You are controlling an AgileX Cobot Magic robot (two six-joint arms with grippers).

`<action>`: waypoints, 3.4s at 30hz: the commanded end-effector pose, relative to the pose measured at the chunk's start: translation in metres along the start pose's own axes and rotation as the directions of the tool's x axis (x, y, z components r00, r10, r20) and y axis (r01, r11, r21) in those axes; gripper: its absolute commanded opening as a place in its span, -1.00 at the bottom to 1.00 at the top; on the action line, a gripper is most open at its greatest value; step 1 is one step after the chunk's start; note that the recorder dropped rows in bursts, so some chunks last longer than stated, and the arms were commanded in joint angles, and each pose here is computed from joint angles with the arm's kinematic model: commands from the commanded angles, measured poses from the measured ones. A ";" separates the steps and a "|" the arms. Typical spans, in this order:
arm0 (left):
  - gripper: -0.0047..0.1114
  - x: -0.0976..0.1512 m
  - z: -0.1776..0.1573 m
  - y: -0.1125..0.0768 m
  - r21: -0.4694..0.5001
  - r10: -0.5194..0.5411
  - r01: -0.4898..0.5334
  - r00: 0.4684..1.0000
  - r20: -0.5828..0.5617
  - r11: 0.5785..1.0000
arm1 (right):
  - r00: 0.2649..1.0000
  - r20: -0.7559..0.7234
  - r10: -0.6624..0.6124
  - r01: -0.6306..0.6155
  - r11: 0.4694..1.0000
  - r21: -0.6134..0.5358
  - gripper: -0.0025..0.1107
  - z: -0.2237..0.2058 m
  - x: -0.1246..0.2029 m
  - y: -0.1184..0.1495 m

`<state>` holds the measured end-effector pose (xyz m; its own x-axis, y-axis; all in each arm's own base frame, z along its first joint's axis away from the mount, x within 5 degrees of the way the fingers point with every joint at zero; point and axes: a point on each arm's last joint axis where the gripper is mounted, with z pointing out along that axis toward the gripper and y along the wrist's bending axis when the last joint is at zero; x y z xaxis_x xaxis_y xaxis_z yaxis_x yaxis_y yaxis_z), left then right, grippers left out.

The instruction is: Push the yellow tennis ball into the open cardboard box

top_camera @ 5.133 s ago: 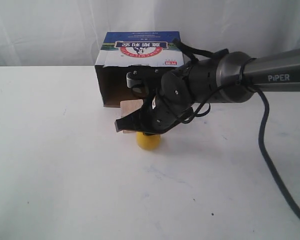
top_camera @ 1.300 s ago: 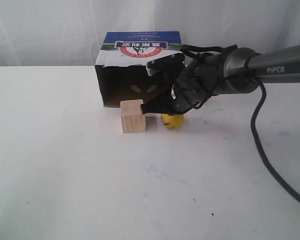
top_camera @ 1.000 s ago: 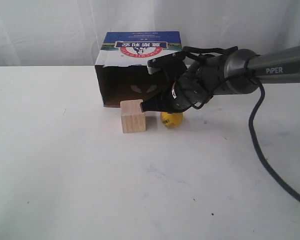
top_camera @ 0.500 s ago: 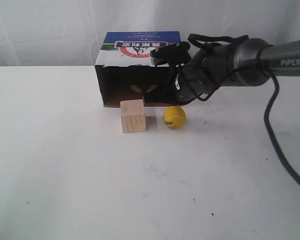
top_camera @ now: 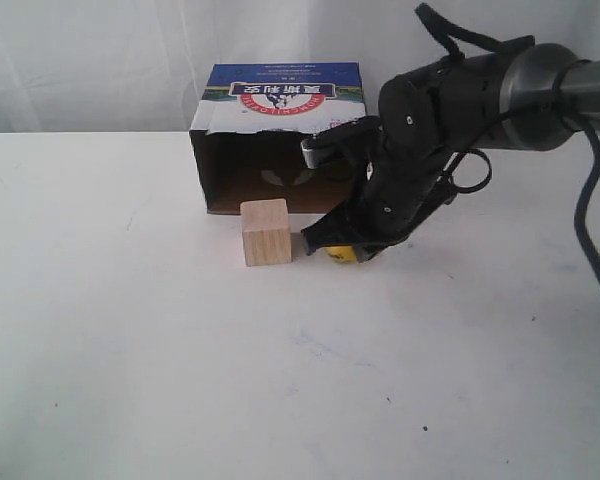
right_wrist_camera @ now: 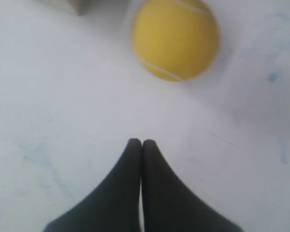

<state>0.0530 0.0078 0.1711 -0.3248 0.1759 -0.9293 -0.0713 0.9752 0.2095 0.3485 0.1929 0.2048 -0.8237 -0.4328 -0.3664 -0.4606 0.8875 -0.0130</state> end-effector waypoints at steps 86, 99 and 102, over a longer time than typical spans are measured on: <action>-0.92 -0.001 0.000 -0.003 0.052 0.015 -0.016 1.000 0.020 0.999 | 0.357 0.925 -0.129 -0.268 0.935 0.233 -0.96 -0.175 0.242 -0.052; -0.92 -0.001 0.000 -0.003 0.052 0.015 -0.016 1.000 0.020 0.999 | 0.316 0.938 -0.144 -0.256 0.939 0.231 -0.96 -0.177 0.238 -0.051; -0.92 -0.001 0.000 -0.003 0.052 0.015 -0.016 1.000 0.020 0.999 | 0.316 0.938 -0.144 -0.256 0.939 0.231 -0.96 -0.177 0.238 -0.051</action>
<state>0.0533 0.0051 0.1711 -0.3155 0.1921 -0.9293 -0.0218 0.9776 0.2095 0.1169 0.0167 0.2820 0.1074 -0.1251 -0.9863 -0.1485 0.9789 -0.1403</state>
